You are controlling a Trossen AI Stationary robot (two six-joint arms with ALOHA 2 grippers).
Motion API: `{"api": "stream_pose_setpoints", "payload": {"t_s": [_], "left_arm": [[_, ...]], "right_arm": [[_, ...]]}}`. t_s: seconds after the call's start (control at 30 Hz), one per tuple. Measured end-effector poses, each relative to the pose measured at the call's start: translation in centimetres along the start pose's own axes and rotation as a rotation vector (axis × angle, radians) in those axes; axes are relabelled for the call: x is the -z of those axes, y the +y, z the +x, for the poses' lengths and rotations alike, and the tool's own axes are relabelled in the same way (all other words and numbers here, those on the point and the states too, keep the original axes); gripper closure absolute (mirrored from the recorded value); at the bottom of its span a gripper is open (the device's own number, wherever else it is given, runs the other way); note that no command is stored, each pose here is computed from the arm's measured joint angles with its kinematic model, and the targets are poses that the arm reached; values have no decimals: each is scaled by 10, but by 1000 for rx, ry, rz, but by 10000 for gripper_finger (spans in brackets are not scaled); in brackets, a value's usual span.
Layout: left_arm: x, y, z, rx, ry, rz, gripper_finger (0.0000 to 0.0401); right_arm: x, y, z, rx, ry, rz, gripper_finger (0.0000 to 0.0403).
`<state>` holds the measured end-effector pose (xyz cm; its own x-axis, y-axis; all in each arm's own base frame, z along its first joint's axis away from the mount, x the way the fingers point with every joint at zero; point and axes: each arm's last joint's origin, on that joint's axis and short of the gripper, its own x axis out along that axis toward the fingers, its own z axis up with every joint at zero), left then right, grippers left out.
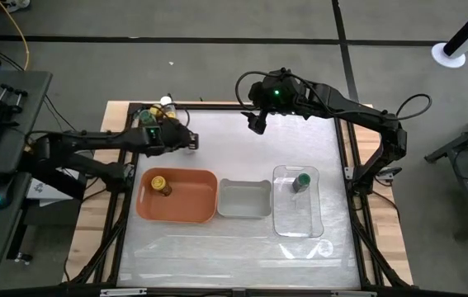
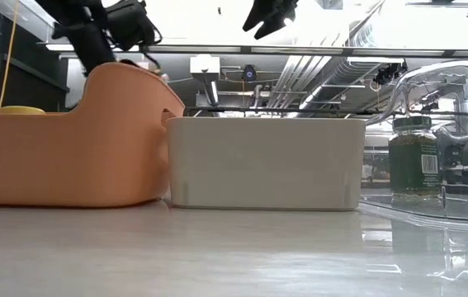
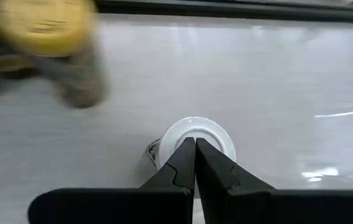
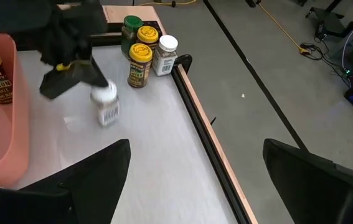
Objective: Sort spices by type
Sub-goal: Put the bottom white seasoning bottle into the gray bin
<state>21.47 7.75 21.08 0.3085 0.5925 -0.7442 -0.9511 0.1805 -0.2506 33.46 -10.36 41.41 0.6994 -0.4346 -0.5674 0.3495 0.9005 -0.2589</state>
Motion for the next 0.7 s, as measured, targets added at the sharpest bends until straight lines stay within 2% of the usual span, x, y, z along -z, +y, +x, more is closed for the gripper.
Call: {"api": "stream_pose_setpoints", "payload": {"t_s": [0.2, 0.47, 0.6, 0.7], "left_arm": [[5, -31, 23, 183, -7, -16, 401], [12, -72, 60, 444, -10, -94, 401], [6, -93, 67, 492, 9, -9, 401], [-1, -107, 65, 539, 17, 79, 401]], "right_arm": [[0, 0, 0, 0, 0, 6, 41], [2, 1, 0, -4, 21, 1, 41], [6, 1, 0, -14, 62, -9, 41], [10, 4, -1, -78, 97, -14, 41]]}}
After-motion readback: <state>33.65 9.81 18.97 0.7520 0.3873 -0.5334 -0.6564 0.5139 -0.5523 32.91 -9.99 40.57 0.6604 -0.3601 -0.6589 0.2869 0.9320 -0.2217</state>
